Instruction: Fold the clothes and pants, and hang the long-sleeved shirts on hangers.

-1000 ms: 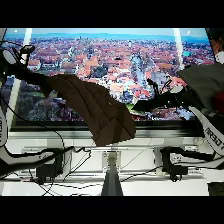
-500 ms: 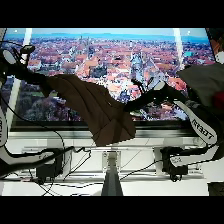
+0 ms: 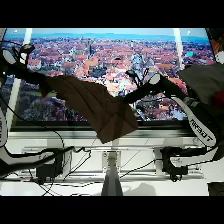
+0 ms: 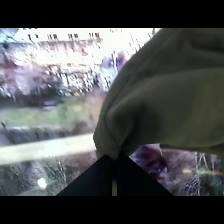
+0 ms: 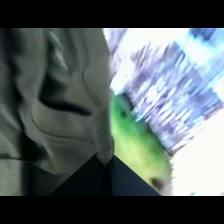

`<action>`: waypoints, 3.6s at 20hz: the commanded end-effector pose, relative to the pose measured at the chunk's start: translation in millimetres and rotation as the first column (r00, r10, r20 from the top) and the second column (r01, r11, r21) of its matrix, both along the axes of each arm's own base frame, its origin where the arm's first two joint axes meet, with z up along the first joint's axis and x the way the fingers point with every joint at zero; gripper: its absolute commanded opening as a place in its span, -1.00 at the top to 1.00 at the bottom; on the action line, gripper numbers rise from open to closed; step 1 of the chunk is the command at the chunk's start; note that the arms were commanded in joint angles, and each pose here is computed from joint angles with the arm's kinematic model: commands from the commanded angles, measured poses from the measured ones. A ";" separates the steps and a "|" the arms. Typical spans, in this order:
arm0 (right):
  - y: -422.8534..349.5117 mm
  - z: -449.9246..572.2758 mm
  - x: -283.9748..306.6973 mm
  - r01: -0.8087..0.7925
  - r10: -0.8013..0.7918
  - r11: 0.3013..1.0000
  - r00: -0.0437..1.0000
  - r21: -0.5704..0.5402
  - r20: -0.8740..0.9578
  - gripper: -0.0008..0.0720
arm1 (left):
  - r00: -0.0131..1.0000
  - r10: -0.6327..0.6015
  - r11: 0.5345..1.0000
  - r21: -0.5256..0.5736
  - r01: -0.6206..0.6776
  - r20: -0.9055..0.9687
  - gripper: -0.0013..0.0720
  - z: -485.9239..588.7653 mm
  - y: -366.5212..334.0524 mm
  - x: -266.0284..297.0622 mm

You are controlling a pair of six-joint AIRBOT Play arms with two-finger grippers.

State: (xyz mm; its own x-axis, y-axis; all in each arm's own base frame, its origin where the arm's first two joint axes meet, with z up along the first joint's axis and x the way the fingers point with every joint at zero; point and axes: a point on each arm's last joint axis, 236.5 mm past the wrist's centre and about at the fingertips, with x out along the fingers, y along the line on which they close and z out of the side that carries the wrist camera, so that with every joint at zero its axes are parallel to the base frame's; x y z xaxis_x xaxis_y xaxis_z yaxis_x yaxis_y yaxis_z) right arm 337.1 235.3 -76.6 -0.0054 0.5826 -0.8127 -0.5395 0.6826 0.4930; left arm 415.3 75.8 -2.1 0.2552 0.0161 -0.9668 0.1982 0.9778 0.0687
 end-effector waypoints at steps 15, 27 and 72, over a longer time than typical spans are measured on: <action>-66.9 471.8 0.3 0.048 -0.292 0.954 0.349 0.295 0.890 0.94 | 0.104 -0.083 0.975 0.102 -0.195 0.991 0.92 475.8 4.5 -22.8; -83.9 398.8 -12.2 0.210 -0.324 0.946 0.575 0.247 0.751 0.94 | 0.626 0.042 0.993 0.035 -0.110 0.778 0.92 300.7 8.4 36.4; -172.2 -15.5 100.7 0.196 -0.100 0.952 0.925 -0.234 0.368 0.27 | 0.893 0.314 0.800 -0.417 -0.431 -0.321 -0.46 -67.5 -51.9 -112.6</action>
State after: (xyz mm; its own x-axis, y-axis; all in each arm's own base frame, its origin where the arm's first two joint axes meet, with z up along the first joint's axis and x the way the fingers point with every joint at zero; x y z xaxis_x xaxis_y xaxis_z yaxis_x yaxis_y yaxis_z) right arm 423.5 66.9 -93.9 0.3156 0.3616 -0.8773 -0.5853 0.8019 0.1200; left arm 311.8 52.2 -49.4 0.0836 -0.2963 -0.9514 -0.2064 0.9289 -0.3074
